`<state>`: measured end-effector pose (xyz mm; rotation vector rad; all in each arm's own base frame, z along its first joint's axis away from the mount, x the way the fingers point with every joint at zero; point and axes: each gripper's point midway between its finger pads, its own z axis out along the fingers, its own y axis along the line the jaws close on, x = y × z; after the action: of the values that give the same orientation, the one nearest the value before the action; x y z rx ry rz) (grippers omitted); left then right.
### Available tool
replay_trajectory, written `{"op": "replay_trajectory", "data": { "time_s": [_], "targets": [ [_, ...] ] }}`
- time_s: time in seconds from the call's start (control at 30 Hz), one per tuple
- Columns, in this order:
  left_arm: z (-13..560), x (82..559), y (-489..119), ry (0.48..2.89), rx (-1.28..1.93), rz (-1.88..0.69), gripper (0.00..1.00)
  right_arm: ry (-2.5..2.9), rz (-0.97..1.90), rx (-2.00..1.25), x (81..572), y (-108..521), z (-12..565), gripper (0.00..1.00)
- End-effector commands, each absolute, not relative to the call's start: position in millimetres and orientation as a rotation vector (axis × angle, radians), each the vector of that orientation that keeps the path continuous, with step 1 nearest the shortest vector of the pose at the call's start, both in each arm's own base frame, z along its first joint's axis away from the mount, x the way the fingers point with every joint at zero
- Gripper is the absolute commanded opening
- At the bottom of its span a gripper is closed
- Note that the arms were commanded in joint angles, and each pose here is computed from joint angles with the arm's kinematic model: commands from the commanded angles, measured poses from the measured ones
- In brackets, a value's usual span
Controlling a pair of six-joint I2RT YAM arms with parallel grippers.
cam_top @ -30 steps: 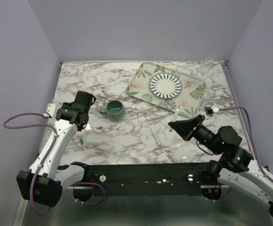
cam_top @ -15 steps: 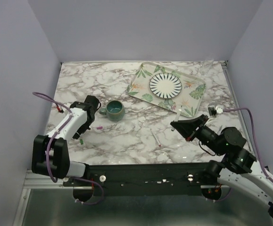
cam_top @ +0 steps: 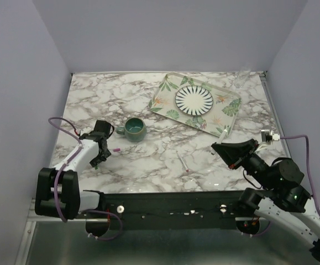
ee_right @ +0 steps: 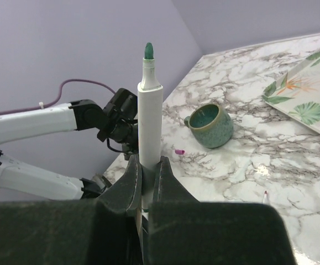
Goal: Insert the pens into the pen caps
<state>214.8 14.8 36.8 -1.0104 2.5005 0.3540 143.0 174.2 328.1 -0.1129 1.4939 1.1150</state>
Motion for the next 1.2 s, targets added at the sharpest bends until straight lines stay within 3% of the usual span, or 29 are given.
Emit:
{"op": "replay_trajectory", "data": {
  "time_s": [0.0,0.3,0.43,0.63,0.77,0.9,1.03,1.17],
  "targets": [
    [32.0,219.5,28.2,2.518,-0.946,0.439,0.55,1.503,1.073,-0.061,146.1,162.1,328.9,0.01],
    [20.6,213.9,41.9,2.509,-1.022,0.586,0.51,1.499,1.064,-0.048,147.0,159.4,328.9,0.01],
    [16.3,215.4,39.3,2.547,-1.0,0.581,0.42,1.496,1.055,-0.035,147.7,156.0,329.8,0.01],
    [10.5,212.2,21.4,2.571,-0.993,0.407,0.3,1.489,1.043,-0.014,149.1,151.8,332.2,0.01],
    [-1.1,204.6,1.2,2.599,-1.034,0.242,0.29,1.489,1.044,0.001,149.9,150.7,332.7,0.01],
    [-4.1,200.0,0.5,2.593,-1.039,0.236,0.31,1.505,1.058,0.003,148.0,151.9,331.8,0.01],
    [15.8,209.6,13.5,2.536,-1.053,0.334,0.5,1.511,1.075,-0.001,144.5,152.1,333.3,0.01],
    [56.6,243.1,28.5,2.474,-0.852,0.408,0.54,1.509,1.094,0.006,141.6,151.1,333.6,0.01]
  ]
}}
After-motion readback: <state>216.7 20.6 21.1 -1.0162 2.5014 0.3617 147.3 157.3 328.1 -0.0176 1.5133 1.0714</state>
